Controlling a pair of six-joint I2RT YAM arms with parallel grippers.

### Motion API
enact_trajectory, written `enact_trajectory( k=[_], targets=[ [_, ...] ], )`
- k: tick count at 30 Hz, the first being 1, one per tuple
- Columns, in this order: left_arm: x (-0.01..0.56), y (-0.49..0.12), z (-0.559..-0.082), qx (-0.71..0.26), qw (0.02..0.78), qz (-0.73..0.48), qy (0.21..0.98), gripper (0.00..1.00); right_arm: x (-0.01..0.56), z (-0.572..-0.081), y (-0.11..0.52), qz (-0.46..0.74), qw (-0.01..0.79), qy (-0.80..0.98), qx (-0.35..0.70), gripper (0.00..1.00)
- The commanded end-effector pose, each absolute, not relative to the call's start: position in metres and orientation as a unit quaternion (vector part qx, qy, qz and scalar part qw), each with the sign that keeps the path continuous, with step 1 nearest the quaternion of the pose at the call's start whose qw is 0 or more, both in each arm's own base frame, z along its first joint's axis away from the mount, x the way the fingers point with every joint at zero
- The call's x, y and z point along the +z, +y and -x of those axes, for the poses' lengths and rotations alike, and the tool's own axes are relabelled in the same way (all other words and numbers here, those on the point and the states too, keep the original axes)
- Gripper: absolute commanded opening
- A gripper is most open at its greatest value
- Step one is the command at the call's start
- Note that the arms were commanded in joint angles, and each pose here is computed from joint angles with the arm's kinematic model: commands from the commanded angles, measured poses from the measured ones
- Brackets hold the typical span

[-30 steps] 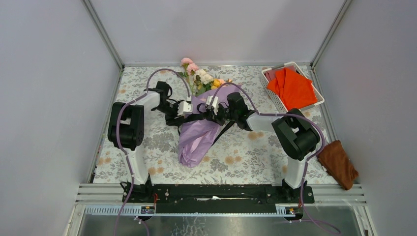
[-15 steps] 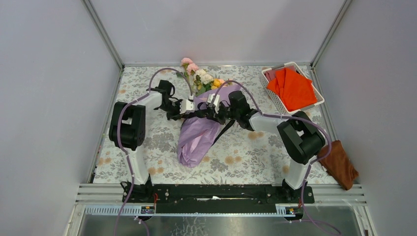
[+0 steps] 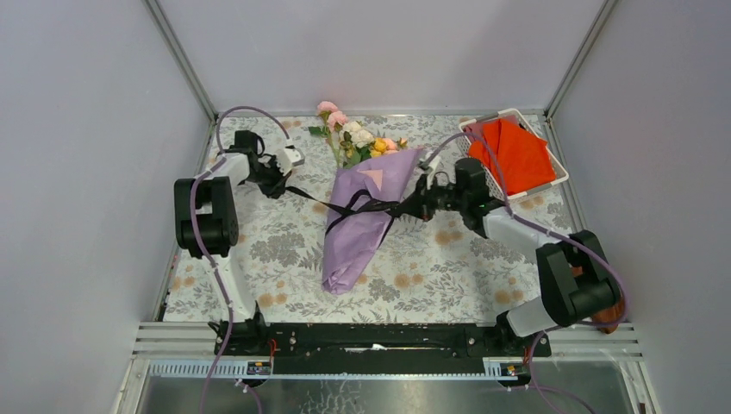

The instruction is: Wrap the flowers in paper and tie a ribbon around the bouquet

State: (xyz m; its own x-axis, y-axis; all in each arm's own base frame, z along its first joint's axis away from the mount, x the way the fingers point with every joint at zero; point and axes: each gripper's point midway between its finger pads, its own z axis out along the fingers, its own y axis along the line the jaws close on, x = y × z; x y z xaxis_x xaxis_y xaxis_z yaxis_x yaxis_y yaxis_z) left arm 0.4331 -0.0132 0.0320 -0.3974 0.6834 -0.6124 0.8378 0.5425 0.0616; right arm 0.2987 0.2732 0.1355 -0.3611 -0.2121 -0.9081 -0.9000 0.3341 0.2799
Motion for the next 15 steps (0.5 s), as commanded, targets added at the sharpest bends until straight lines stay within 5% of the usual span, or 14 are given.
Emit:
enact_trajectory(
  k=[1, 7, 15],
  targets=[
    [0.040, 0.018, -0.438, -0.099, 0.321, -0.412, 0.847, 0.00, 0.187, -0.298, 0.246, 0.287, 0.428, 0.704, 0.489, 0.00],
    [0.031, 0.048, -0.417, -0.068, 0.297, -0.385, 0.871, 0.00, 0.204, -0.328, 0.189, 0.109, 0.477, 0.719, 0.494, 0.00],
    [0.019, 0.113, -0.393, 0.021, 0.254, -0.334, 0.907, 0.00, 0.139, -0.360, 0.089, -0.122, 0.495, 0.801, 0.313, 0.00]
  ],
)
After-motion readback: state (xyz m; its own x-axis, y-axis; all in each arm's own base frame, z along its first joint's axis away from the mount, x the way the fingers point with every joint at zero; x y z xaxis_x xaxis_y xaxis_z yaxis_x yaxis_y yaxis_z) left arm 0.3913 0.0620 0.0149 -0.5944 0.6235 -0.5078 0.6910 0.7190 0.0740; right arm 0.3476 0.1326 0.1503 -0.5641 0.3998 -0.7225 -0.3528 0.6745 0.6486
